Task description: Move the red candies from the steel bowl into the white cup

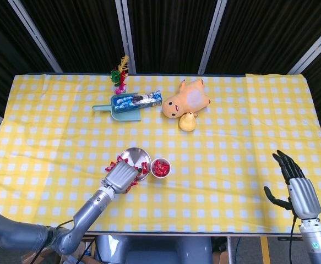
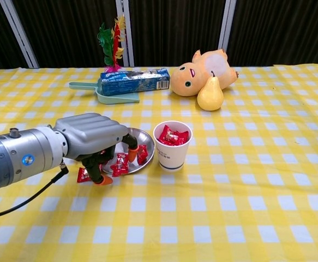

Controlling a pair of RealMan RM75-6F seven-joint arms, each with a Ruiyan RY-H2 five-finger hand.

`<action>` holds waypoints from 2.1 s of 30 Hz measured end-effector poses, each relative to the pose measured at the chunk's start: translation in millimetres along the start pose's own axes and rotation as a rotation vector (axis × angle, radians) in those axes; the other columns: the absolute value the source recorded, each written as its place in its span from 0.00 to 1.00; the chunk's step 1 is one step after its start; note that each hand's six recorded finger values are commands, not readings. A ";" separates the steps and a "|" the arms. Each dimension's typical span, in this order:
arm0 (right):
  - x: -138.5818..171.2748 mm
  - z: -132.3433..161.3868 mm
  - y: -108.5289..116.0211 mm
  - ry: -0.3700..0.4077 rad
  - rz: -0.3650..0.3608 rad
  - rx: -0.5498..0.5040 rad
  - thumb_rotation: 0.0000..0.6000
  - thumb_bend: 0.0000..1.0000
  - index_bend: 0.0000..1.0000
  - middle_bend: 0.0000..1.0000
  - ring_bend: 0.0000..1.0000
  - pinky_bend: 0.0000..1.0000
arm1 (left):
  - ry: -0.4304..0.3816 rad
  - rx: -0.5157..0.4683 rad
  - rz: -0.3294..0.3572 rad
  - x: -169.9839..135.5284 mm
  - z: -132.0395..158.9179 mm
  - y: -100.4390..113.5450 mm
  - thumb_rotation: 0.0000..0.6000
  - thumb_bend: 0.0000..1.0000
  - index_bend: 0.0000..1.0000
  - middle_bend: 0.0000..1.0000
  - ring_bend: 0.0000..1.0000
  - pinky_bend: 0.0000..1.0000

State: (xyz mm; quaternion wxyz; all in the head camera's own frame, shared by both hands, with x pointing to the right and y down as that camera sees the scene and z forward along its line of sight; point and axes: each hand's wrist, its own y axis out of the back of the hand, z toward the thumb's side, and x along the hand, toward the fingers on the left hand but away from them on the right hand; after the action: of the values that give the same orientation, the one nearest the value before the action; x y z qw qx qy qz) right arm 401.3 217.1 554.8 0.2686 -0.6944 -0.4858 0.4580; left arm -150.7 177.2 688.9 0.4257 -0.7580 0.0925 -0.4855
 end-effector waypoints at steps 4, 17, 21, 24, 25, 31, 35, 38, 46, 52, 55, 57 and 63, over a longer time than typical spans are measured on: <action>-0.1 0.6 -0.5 0.002 0.001 0.002 1.00 0.42 0.00 0.00 0.00 0.12 | 0.003 -0.004 -0.001 0.3 -1.9 0.4 1.00 0.31 0.42 0.96 1.00 0.99; 0.3 -0.6 1.2 -0.004 -0.008 0.006 1.00 0.42 0.00 0.00 0.00 0.12 | 0.015 -0.040 0.025 0.8 0.2 0.1 1.00 0.34 0.62 0.96 1.00 0.99; 0.5 -0.2 1.2 -0.002 -0.008 0.008 1.00 0.42 0.00 0.00 0.00 0.12 | 0.016 -0.063 0.054 -4.8 -4.1 12.5 1.00 0.34 0.62 0.96 1.00 0.99; 0.8 0.3 0.9 -0.001 -0.007 0.007 1.00 0.42 0.00 0.00 0.00 0.12 | 0.010 -0.081 0.077 -9.5 -5.5 23.5 1.00 0.34 0.62 0.96 1.00 0.99; 0.7 0.4 0.6 -0.001 -0.006 0.006 1.00 0.42 0.00 0.00 0.00 0.12 | 0.008 -0.087 0.085 -10.8 -5.7 27.3 1.00 0.34 0.62 0.96 1.00 0.99; -0.4 1.8 -0.7 0.003 -0.004 0.003 1.00 0.42 0.00 0.00 0.00 0.12 | -0.003 -0.115 0.163 -7.6 -4.0 64.3 1.00 0.34 0.61 0.96 1.00 0.99; -2.1 0.8 -1.4 -0.006 -0.001 -0.007 1.00 0.42 0.00 0.00 0.00 0.12 | -0.019 -0.115 0.190 6.9 7.7 85.5 1.00 0.34 0.60 0.96 1.00 0.99; -2.7 1.2 -1.2 -0.004 0.000 -0.011 1.00 0.42 0.00 0.00 0.00 0.12 | -0.029 -0.120 0.186 18.5 19.7 92.0 1.00 0.34 0.60 0.96 1.00 0.99; -2.6 0.7 -0.2 0.000 -0.001 -0.018 1.00 0.42 0.00 0.00 0.00 0.12 | -0.059 -0.106 0.145 50.8 63.7 88.9 1.00 0.34 0.54 0.94 1.00 0.99; -2.0 0.1 1.1 0.003 -0.005 -0.015 1.00 0.42 0.00 0.00 0.00 0.12 | -0.042 -0.103 0.156 60.2 77.0 89.1 1.00 0.31 0.47 0.91 1.00 0.99; -1.7 0.3 1.2 0.004 -0.006 -0.013 1.00 0.42 0.00 0.00 0.00 0.12 | -0.037 -0.109 0.160 59.1 75.6 90.3 1.00 0.30 0.44 0.90 0.99 0.99; -1.6 0.3 1.2 0.004 -0.007 -0.012 1.00 0.42 0.00 0.00 0.00 0.12 | -0.035 -0.112 0.164 56.9 72.9 91.9 1.00 0.30 0.43 0.90 0.99 0.99; -1.1 0.5 1.9 0.005 -0.013 -0.006 1.00 0.42 0.00 0.00 0.00 0.12 | -0.015 -0.146 0.183 44.6 56.2 99.6 1.00 0.30 0.39 0.90 0.99 0.99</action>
State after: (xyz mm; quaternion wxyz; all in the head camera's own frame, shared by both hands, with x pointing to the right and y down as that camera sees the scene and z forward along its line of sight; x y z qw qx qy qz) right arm 401.6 215.4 553.5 0.2705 -0.6931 -0.4910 0.4532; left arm -54.9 122.0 635.6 0.4128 -0.7790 0.1932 -0.4307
